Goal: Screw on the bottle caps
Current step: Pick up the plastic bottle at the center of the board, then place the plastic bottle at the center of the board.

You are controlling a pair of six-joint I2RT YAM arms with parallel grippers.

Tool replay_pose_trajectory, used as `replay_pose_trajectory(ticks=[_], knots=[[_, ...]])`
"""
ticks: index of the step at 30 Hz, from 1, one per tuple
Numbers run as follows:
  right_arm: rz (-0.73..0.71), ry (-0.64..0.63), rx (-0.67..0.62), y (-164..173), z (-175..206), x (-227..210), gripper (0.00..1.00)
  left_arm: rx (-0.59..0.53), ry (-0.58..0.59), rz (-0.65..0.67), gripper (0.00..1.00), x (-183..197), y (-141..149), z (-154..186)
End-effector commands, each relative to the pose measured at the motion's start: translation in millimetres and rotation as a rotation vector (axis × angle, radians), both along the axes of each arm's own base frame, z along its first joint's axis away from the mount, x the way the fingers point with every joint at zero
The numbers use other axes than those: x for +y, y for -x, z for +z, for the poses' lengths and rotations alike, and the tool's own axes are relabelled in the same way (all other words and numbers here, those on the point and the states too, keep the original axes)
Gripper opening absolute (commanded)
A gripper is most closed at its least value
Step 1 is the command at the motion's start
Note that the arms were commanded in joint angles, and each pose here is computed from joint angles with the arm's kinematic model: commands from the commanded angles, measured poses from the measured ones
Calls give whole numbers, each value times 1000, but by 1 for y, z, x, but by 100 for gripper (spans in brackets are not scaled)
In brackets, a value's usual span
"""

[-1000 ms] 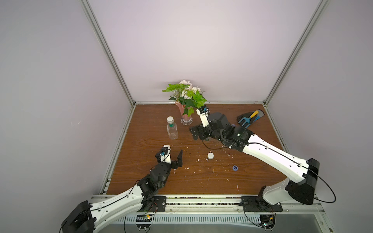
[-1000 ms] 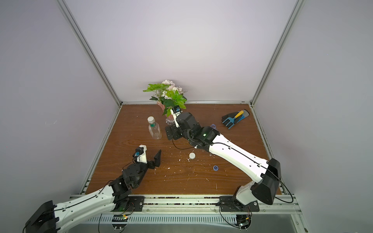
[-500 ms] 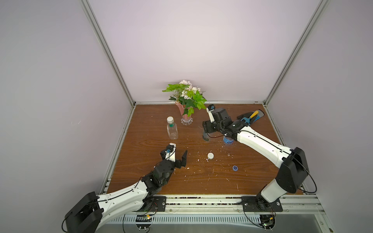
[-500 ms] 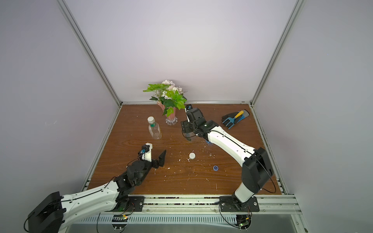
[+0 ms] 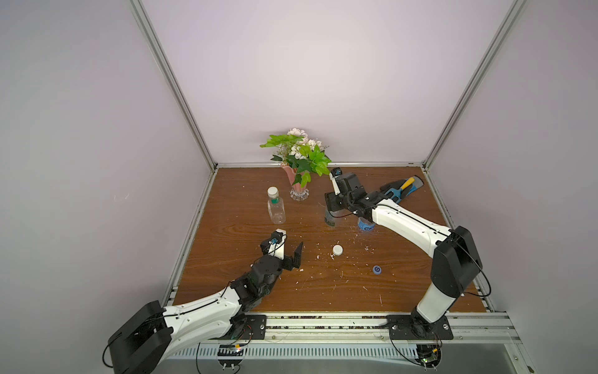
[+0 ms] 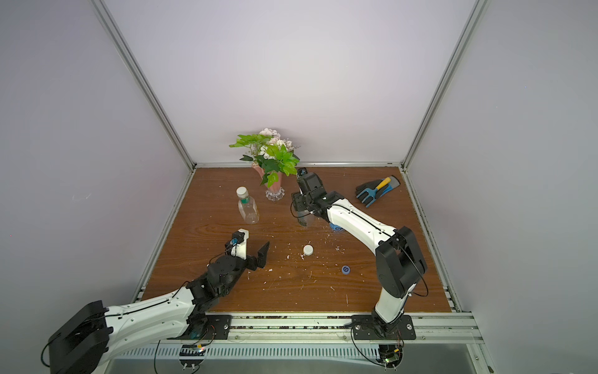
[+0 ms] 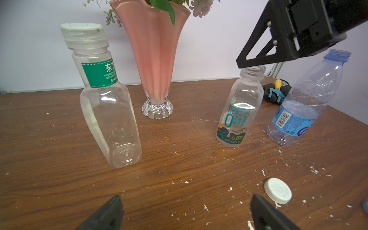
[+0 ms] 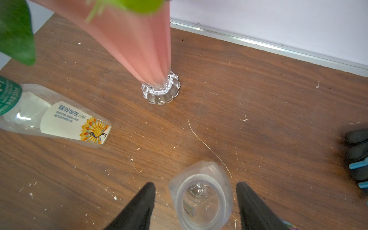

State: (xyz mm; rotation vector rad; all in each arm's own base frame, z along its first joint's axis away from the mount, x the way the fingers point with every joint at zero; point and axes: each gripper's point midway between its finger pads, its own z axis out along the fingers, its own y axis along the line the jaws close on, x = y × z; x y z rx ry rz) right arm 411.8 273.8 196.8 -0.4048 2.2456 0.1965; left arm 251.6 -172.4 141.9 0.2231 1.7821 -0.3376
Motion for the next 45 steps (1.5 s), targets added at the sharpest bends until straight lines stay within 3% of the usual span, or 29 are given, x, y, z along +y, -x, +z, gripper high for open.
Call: replay_pose_trajectory(ticks=[1, 13, 19, 25, 37, 45], knots=[[-11, -32, -38, -10, 15, 4, 66, -26, 26, 2, 100, -2, -4, 13], [-6, -16, 5, -9, -2, 3, 51, -19, 21, 0, 100, -2, -4, 11], [19, -2, 7, -6, -4, 4, 34, -18, 19, -5, 100, -3, -3, 10], [177, -78, 6, 24, 11, 22, 18, -23, 15, -41, 99, -8, -1, 11], [518, -38, -19, 126, 10, 78, 17, -90, 54, -158, 99, -18, 13, 24], [610, -48, 3, 159, -8, 91, 22, -138, 82, -159, 100, -10, 21, 31]])
